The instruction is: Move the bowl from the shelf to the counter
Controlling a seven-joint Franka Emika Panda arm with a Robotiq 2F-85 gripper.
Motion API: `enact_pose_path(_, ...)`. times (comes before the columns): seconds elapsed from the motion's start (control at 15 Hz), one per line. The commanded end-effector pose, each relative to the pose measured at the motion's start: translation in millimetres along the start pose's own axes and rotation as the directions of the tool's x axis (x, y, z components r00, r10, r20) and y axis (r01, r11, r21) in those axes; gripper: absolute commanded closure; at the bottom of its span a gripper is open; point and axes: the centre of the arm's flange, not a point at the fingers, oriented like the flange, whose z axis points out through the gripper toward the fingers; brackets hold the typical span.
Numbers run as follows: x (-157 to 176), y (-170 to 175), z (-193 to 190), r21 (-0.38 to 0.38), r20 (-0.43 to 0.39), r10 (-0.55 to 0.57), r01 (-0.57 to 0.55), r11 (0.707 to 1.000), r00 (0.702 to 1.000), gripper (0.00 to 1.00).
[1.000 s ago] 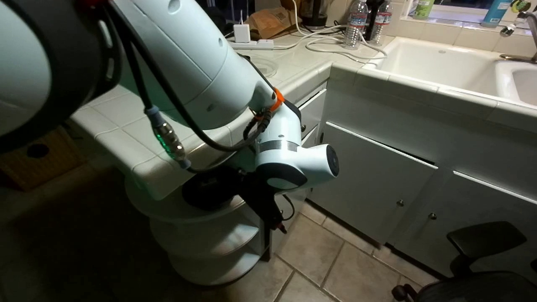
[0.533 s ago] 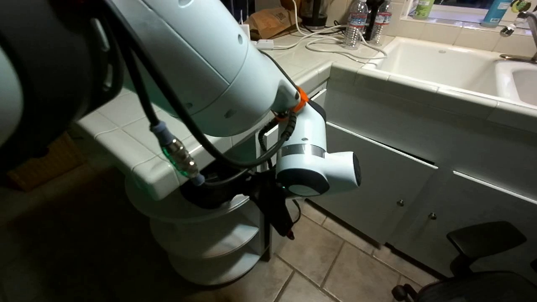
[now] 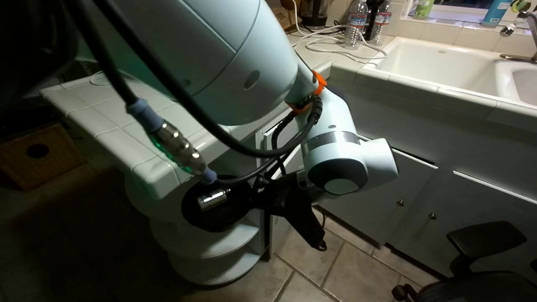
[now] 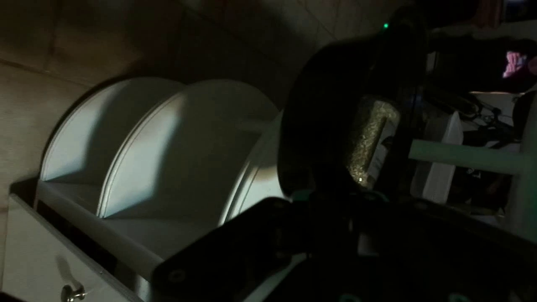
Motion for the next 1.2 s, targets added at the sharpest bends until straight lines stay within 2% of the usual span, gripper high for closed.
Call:
enact_pose_path(0.0, -21.2, -10.5, -29.5, -0.030, 0.106, -0.066, 0.070, 0.997, 0.992, 0.98)
enact_pose_path(0.27, -36.9, -21.8, -62.3, -0.083, 0.202, -0.160, 0.180, 0.980, 0.966, 0.98)
enact_pose_path(0.53, -42.1, -41.6, -90.8, -0.094, 0.252, -0.278, 0.309, 0.946, 0.927, 0.98)
enact_pose_path(0.8, -43.6, -62.8, -112.7, -0.068, 0.269, -0.375, 0.406, 0.911, 0.887, 0.98)
enact_pose_path(1.13, -50.8, -94.7, -130.6, -0.006, 0.259, -0.419, 0.435, 0.900, 0.870, 0.98)
